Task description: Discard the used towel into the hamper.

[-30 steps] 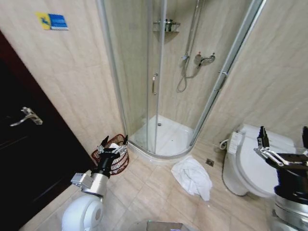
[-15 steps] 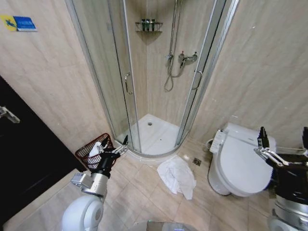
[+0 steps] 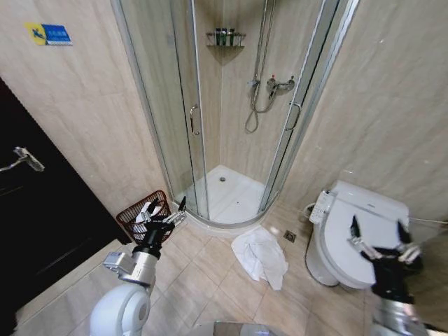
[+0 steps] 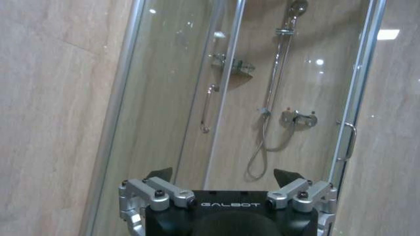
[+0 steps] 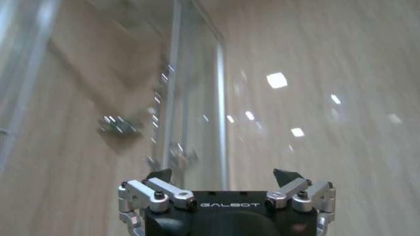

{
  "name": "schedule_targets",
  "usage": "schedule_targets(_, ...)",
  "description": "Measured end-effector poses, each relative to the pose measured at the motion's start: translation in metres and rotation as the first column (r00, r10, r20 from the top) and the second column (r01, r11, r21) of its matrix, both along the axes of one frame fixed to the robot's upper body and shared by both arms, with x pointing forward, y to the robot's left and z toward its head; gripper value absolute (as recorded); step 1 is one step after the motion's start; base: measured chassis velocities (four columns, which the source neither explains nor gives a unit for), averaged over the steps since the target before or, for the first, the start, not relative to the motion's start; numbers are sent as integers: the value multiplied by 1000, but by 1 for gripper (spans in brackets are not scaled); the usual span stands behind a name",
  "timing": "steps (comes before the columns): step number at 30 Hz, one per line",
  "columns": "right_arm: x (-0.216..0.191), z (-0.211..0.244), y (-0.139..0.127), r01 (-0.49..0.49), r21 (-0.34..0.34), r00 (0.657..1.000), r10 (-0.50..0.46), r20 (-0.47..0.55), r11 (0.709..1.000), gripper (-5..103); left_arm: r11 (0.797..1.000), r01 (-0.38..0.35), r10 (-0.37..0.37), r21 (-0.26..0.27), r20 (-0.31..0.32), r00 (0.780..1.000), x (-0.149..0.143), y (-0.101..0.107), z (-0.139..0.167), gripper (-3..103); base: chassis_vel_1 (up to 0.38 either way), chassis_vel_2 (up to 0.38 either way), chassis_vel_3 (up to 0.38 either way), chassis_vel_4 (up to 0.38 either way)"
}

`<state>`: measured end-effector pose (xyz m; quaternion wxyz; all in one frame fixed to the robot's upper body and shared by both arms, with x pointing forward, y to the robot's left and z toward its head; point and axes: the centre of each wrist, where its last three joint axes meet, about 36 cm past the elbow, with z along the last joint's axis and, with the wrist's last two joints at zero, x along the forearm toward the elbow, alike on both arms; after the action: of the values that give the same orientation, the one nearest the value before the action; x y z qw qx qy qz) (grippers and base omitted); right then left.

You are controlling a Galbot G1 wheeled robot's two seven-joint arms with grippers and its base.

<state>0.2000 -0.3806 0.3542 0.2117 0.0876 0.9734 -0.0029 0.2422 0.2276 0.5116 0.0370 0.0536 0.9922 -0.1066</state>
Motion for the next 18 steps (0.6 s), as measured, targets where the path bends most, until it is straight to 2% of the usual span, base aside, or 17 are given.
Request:
schedule_targets(2, 0, -1, 0, 1, 2, 1000, -1, -2, 1000, 100, 1000, 0, 0, 0, 0, 1000, 0, 0, 0, 100, -69, -22, 21, 20)
schedule_targets(10, 4, -52, 8, 76, 104, 989, -62, -133, 992, 100, 1000, 0, 0, 0, 0, 1000, 0, 0, 0, 100, 0, 0, 0, 0)
schedule_targets(11, 1, -69, 13, 93, 127, 981, -68, -184, 987, 100, 1000, 0, 0, 0, 0, 1000, 0, 0, 0, 100, 0, 0, 0, 0)
schedule_targets(13, 0, -75, 15, 97, 135, 977, -69, -202, 986, 100, 1000, 0, 0, 0, 0, 1000, 0, 0, 0, 100, 0, 0, 0, 0)
schedule_targets(15, -9, -96, 27, 110, 188, 954, -51, -294, 976, 100, 1000, 0, 0, 0, 0, 1000, 0, 0, 0, 100, 0, 0, 0, 0)
schedule_targets(18, -14, -111, 38, 120, 234, 937, -32, -347, 965, 100, 1000, 0, 0, 0, 0, 1000, 0, 0, 0, 100, 0, 0, 0, 0)
